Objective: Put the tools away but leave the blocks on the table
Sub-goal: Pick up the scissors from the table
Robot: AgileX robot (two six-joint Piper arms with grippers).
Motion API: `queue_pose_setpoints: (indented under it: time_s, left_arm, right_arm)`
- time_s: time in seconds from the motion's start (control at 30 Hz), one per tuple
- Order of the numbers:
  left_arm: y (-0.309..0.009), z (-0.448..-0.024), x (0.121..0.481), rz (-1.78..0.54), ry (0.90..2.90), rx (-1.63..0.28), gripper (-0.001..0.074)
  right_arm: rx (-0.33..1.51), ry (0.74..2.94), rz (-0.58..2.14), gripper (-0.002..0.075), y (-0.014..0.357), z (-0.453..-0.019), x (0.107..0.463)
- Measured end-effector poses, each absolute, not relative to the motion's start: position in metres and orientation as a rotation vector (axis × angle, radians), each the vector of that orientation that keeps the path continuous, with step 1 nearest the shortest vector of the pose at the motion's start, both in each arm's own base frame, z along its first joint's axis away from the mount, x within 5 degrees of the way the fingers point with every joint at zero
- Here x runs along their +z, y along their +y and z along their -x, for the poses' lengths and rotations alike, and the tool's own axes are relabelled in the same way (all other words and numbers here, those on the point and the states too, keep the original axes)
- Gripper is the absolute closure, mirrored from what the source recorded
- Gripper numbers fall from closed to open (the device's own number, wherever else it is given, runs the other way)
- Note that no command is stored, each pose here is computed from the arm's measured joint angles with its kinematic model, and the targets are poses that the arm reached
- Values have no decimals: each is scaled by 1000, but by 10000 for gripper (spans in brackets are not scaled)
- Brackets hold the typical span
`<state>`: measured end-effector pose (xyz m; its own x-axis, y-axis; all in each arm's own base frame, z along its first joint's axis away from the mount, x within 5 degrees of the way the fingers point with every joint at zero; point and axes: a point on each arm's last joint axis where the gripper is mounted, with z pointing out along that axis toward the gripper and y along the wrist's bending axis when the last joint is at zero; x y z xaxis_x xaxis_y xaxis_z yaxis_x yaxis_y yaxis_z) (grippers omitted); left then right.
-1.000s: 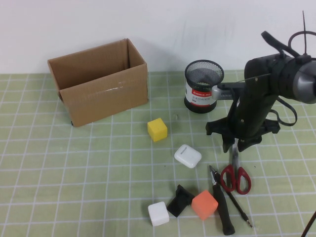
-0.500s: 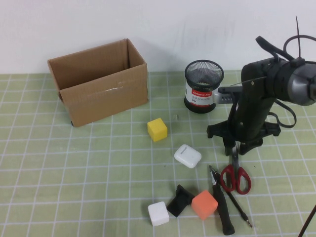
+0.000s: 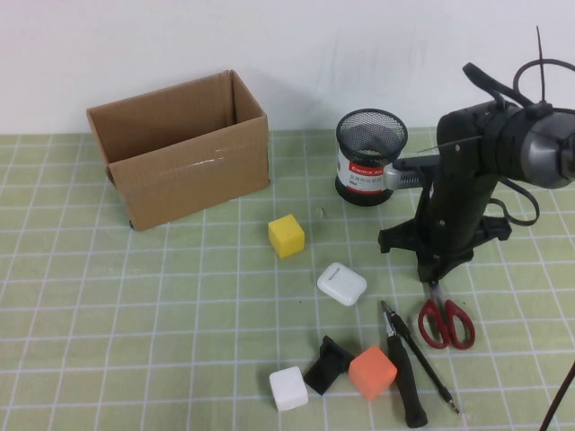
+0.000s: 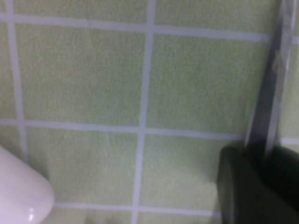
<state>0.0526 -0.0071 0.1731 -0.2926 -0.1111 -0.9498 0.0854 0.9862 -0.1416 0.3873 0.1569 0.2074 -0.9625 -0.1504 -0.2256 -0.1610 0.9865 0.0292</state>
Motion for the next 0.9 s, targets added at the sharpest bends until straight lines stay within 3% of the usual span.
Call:
queue_pose_setpoints:
  time_s: [0.2,0.5,0.9]
  left_arm:
    - [-7,-53,173,19,1858,-192,739]
    - [-7,-53,173,19,1858,-192,739]
    - [-7,-53,173,19,1858,-192,739]
  right_arm:
    - [128,2660,329,734,162,-400,280]
    - [424,2186,448,734,202,-408,382]
    - [488,1667,537,734,271,-401,410]
